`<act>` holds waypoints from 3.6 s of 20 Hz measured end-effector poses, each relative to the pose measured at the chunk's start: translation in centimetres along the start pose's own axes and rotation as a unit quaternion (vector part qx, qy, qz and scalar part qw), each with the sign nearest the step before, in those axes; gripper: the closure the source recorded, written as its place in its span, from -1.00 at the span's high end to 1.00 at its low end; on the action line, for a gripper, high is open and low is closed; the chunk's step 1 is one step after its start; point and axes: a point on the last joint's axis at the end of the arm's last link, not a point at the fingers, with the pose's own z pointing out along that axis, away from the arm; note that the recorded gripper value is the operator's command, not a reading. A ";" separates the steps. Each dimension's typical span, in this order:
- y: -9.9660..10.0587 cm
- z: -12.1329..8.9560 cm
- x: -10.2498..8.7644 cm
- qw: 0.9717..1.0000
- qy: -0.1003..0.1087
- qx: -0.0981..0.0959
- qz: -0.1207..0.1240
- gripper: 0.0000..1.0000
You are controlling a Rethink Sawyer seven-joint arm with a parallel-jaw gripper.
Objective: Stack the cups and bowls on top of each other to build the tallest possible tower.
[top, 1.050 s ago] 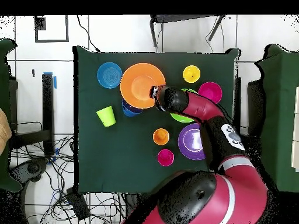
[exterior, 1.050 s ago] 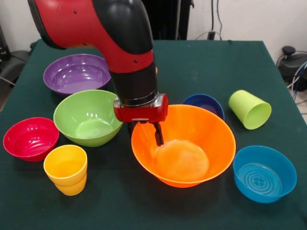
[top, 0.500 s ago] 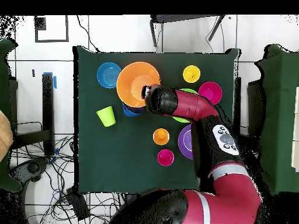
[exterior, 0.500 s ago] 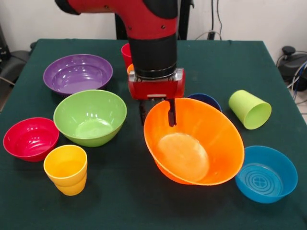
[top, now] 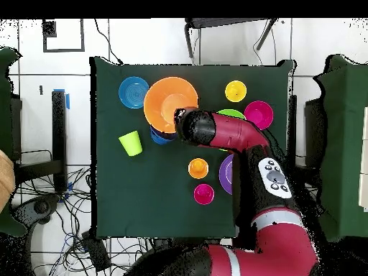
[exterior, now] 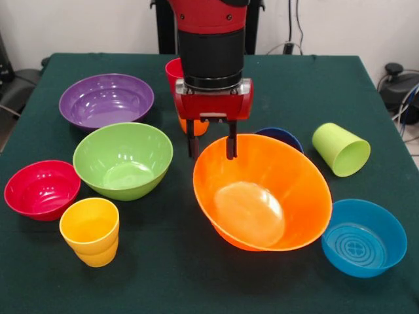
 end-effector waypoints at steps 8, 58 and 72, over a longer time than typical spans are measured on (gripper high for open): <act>0.3 -1.1 0.3 1.000 -0.002 0.023 -0.013 1.00; 8.6 -2.6 8.2 0.997 0.050 0.052 0.020 1.00; 19.1 -1.5 10.8 0.987 0.043 0.068 0.136 1.00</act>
